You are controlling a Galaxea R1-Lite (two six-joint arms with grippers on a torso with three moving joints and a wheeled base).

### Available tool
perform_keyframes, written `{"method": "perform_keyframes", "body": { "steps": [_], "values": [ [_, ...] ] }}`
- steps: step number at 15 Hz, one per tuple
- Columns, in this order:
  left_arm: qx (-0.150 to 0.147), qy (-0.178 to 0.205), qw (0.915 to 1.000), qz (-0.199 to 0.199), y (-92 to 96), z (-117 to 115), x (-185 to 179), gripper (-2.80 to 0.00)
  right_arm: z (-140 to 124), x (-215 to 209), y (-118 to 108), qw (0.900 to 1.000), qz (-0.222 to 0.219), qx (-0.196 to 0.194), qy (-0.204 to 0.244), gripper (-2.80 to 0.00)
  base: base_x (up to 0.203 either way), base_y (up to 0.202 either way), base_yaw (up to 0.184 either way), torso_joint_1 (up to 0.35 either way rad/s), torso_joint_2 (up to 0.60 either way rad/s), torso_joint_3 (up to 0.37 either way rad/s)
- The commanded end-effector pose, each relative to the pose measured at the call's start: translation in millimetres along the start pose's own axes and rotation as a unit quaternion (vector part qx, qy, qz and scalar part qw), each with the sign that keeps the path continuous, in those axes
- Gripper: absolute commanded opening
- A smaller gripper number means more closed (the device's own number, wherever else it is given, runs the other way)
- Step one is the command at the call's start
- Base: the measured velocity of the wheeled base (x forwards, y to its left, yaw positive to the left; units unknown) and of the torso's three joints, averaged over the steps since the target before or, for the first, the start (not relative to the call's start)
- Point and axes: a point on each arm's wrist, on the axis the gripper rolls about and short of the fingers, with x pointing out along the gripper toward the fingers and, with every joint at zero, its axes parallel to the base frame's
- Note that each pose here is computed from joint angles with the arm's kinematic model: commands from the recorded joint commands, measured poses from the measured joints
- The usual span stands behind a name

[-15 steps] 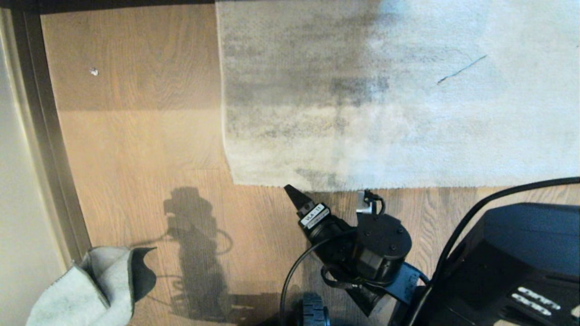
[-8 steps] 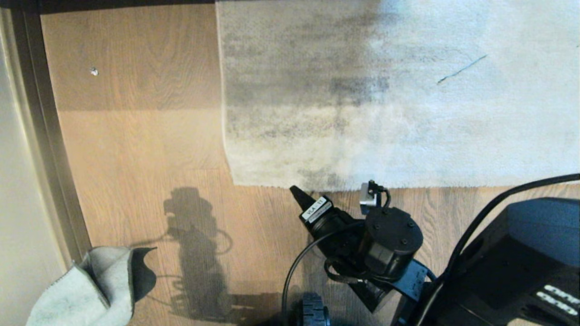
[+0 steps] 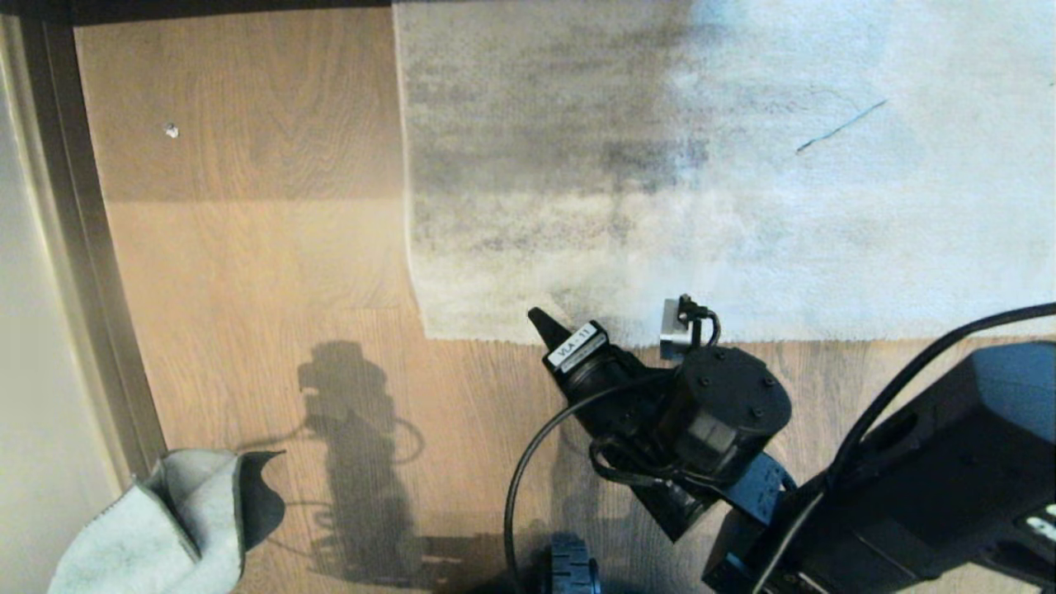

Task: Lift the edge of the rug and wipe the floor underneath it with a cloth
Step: Lay down the carpet

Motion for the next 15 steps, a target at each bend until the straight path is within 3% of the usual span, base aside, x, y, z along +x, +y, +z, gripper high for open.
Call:
{"method": "perform_keyframes", "body": {
  "steps": [1,4,8,15],
  "values": [
    [0.000,0.000,1.0000,0.000,0.0,0,0,-2.80,7,7,8,0.999,0.030,0.003,-0.026,-2.80,0.000,0.000,0.000,0.000,0.00,0.000],
    [0.000,0.000,1.0000,0.000,0.0,0,0,-2.80,16,12,0,0.999,0.022,-0.004,-0.040,-2.80,0.000,0.000,0.000,0.000,0.00,0.000],
    [0.000,0.000,1.0000,0.000,0.0,0,0,-2.80,21,25,-37,0.998,-0.017,-0.021,-0.054,-2.80,0.000,0.000,0.000,0.000,0.00,0.000],
    [0.000,0.000,1.0000,0.000,0.0,0,0,-2.80,8,59,-77,0.997,-0.022,-0.026,-0.071,-2.80,0.000,0.000,0.000,0.000,0.00,0.000]
  ]
}}
